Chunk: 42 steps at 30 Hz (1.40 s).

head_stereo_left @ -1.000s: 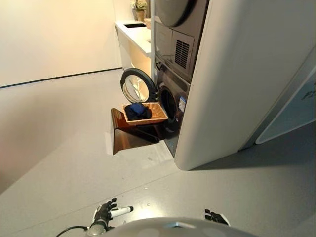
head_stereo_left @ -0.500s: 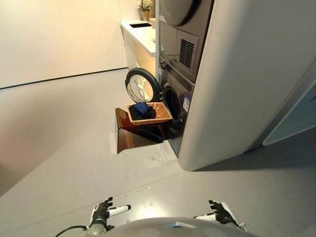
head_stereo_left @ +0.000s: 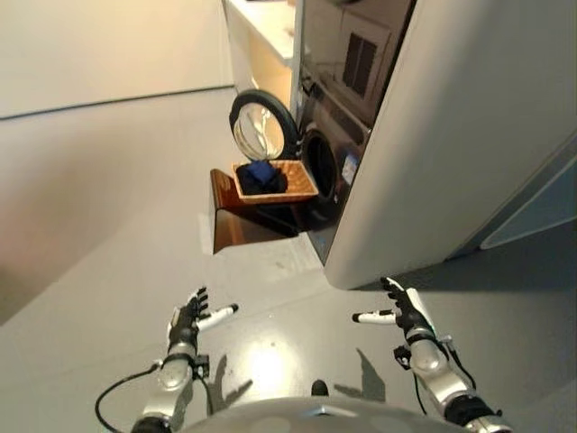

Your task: Pick up the clothes and place them into the washing machine

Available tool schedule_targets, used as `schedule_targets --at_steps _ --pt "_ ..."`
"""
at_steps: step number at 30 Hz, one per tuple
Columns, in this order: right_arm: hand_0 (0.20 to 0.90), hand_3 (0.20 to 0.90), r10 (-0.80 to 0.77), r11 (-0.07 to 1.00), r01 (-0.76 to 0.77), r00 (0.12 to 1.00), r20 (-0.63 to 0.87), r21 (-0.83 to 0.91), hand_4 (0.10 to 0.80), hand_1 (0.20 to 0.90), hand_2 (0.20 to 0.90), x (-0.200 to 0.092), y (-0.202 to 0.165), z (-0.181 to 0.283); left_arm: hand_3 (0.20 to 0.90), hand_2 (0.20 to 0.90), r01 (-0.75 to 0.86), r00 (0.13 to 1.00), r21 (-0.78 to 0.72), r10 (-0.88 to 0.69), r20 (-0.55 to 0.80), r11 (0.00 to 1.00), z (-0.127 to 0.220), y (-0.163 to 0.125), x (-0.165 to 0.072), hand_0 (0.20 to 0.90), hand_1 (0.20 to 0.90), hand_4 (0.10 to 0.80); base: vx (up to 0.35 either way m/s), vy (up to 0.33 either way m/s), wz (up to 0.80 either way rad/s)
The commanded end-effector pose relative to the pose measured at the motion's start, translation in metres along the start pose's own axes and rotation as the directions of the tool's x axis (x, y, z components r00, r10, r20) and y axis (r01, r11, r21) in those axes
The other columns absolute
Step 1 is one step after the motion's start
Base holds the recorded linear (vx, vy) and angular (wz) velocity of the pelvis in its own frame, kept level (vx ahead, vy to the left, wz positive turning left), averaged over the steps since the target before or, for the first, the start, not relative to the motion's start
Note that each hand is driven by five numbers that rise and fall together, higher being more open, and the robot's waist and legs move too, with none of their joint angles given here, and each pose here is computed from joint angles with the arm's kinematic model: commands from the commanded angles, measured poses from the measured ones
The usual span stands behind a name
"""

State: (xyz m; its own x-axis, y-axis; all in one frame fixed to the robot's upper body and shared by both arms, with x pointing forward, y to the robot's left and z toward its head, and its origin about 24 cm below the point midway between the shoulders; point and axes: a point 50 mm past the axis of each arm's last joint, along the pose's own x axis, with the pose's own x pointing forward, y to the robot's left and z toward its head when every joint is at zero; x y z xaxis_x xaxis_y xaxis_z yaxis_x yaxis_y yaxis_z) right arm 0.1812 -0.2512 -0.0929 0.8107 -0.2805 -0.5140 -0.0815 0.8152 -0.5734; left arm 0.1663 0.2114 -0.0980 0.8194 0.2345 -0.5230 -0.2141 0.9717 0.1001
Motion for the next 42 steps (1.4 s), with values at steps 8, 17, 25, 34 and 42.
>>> schedule_targets --at_steps 8,17,25,34,42 --pt "0.9 0.9 -0.07 0.995 0.042 0.944 0.323 0.092 0.8 0.9 0.9 0.019 -0.032 0.084 0.9 0.9 0.009 0.927 0.058 -0.03 0.375 0.998 0.093 0.002 0.015 0.9 0.9 0.8 0.149 0.047 0.09" --pt "0.9 0.9 -0.07 0.986 0.013 0.939 0.337 0.168 0.8 0.9 0.9 0.025 -0.03 0.1 0.9 0.9 0.097 0.895 -0.011 -0.082 0.438 0.995 0.118 -0.03 0.021 0.9 0.9 0.8 0.356 -0.19 0.08" --pt "0.9 0.9 -0.041 0.981 -0.033 0.927 0.373 0.189 0.8 0.9 0.9 0.026 -0.023 0.111 0.9 0.9 0.122 0.887 -0.077 -0.074 0.455 0.99 0.125 -0.044 0.022 0.9 0.9 0.8 0.276 -0.307 0.24" --pt "0.9 0.9 -0.092 0.975 0.0 0.909 0.406 0.221 0.8 0.9 0.9 0.035 -0.028 0.139 0.9 0.9 0.062 0.911 -0.141 0.002 0.412 0.988 0.12 -0.044 0.029 0.9 0.9 0.8 0.206 -0.126 -0.09" --pt "0.9 0.9 -0.111 0.971 0.017 0.914 0.39 0.236 0.8 0.9 0.9 0.04 -0.029 0.144 0.9 0.9 0.04 0.923 -0.164 0.026 0.383 0.986 0.117 -0.049 0.033 0.9 0.9 0.8 0.38 0.129 -0.14"
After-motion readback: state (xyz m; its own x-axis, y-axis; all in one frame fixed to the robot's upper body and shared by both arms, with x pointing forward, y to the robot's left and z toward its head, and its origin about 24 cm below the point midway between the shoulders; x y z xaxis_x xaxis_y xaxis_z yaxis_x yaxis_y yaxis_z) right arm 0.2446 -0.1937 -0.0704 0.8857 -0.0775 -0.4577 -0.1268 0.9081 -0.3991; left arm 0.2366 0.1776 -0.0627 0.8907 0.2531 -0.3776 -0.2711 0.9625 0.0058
